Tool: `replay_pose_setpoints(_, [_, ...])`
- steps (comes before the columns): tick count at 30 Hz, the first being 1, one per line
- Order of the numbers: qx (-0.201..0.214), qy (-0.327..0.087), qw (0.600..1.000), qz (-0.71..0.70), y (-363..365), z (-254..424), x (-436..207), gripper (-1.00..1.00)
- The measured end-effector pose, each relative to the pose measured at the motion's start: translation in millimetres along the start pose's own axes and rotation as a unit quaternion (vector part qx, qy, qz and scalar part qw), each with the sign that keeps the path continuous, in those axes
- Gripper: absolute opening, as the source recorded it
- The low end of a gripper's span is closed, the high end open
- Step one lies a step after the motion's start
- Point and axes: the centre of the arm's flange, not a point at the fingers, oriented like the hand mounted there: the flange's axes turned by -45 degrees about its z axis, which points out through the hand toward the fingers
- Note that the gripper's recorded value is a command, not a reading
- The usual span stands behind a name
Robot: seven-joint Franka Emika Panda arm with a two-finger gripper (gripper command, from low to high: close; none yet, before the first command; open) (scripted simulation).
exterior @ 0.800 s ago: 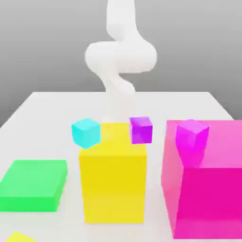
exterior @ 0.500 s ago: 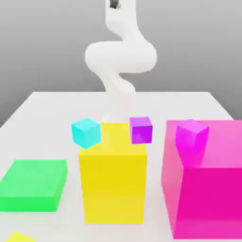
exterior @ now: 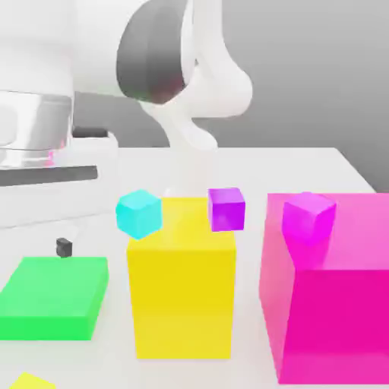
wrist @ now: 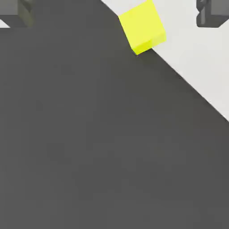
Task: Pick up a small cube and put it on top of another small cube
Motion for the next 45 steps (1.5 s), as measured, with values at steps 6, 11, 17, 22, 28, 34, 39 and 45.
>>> replay_pose_setpoints(6, [0.068, -0.009, 0.992, -0.104, 0, 107, -37, 0.0])
replay_pose_setpoints(11, [0.095, -0.005, 0.985, -0.142, -12, 190, -55, 0.0])
replay_pose_setpoints(17, [0.097, -0.005, 0.985, -0.143, -16, 204, -56, -1.0])
replay_pose_setpoints(22, [0.097, -0.005, 0.985, -0.143, -9, 169, -55, -1.0])
replay_pose_setpoints(28, [0.093, -0.025, 0.991, -0.094, -28, 85, -12, -1.0])
replay_pose_setpoints(34, [0.085, -0.04, 0.995, -0.03, -73, 7, 37, -1.0])
replay_pose_setpoints(39, [0.079, -0.044, 0.995, 0.029, -119, -53, 61, -1.0])
replay_pose_setpoints(45, [0.079, -0.042, 0.99, 0.105, -179, -114, 70, -1.0])
